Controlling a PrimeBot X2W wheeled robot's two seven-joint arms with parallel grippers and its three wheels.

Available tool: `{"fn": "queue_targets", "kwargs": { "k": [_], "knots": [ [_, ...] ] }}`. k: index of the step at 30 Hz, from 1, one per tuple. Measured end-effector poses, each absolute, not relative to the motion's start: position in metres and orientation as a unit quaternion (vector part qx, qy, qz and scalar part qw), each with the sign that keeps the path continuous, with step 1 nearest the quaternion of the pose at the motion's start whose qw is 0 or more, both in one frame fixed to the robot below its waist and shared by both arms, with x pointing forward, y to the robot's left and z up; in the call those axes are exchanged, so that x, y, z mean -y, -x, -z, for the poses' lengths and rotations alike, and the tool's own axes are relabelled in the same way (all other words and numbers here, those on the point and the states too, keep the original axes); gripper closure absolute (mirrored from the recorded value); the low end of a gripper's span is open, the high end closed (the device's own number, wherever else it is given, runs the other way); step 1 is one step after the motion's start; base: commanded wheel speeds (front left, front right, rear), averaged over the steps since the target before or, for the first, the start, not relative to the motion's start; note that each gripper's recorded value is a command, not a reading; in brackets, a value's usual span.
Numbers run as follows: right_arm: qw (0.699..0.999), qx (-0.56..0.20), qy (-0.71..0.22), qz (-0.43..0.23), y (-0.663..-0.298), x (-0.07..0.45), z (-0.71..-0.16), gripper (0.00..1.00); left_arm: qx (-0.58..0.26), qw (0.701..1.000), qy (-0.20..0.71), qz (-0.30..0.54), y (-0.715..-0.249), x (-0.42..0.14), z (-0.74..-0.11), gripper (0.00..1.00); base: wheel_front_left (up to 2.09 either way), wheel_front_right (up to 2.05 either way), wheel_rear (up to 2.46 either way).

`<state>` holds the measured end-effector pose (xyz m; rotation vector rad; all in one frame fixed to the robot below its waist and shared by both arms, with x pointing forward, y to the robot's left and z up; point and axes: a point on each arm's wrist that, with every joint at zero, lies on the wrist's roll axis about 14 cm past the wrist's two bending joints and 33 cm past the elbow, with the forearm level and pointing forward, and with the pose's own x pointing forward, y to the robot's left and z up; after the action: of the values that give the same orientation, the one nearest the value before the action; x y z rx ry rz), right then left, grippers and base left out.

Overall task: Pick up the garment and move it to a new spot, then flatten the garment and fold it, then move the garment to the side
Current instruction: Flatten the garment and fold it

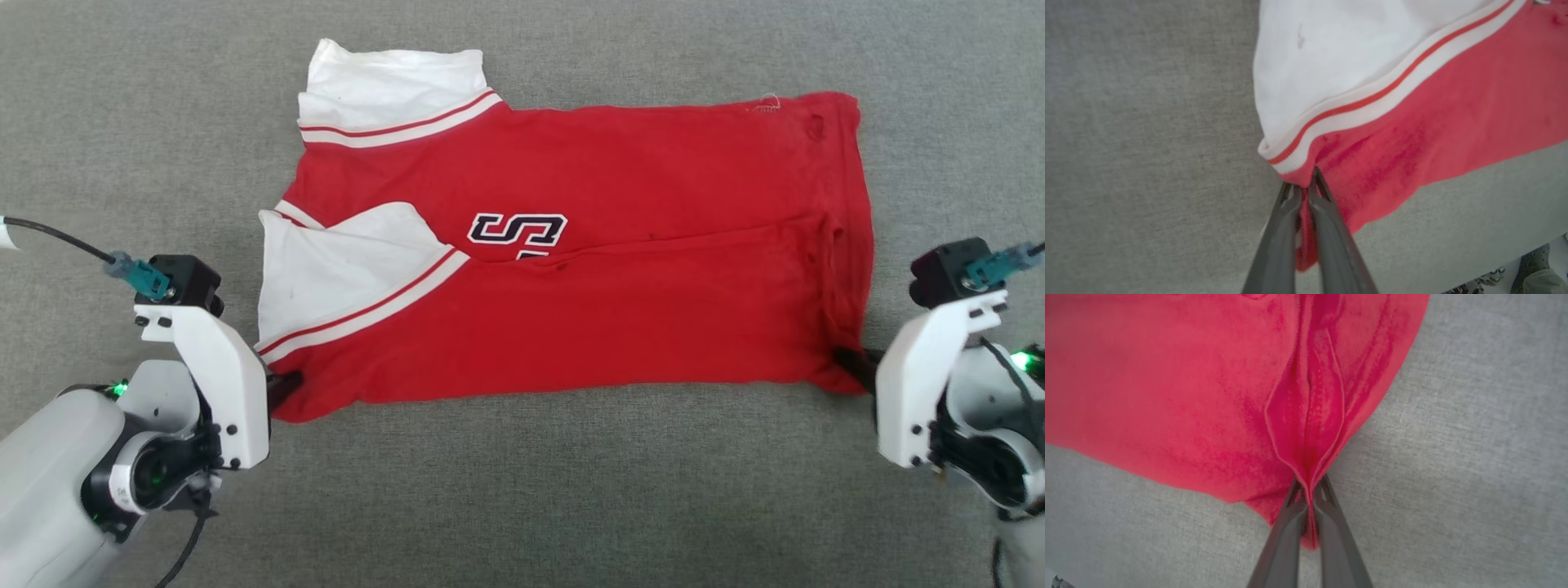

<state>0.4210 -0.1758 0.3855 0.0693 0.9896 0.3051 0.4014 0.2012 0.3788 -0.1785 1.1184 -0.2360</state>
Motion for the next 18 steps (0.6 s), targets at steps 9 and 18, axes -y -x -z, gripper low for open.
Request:
{"fn": "queue_targets", "kwargs": {
  "k": [9,18],
  "knots": [
    [0.859,-0.489,-0.019,-0.152,-0.404,0.186,-0.401,1.00,-0.523,0.842,0.078,0.105,-0.386,-0.206,-0.400,1.00,0.00,0.00,0.00],
    [0.837,-0.529,-0.025,-0.140,-0.370,0.198,-0.403,1.00,-0.561,0.819,0.081,0.095,-0.345,-0.202,-0.399,1.00,0.00,0.00,0.00]
  ]
}}
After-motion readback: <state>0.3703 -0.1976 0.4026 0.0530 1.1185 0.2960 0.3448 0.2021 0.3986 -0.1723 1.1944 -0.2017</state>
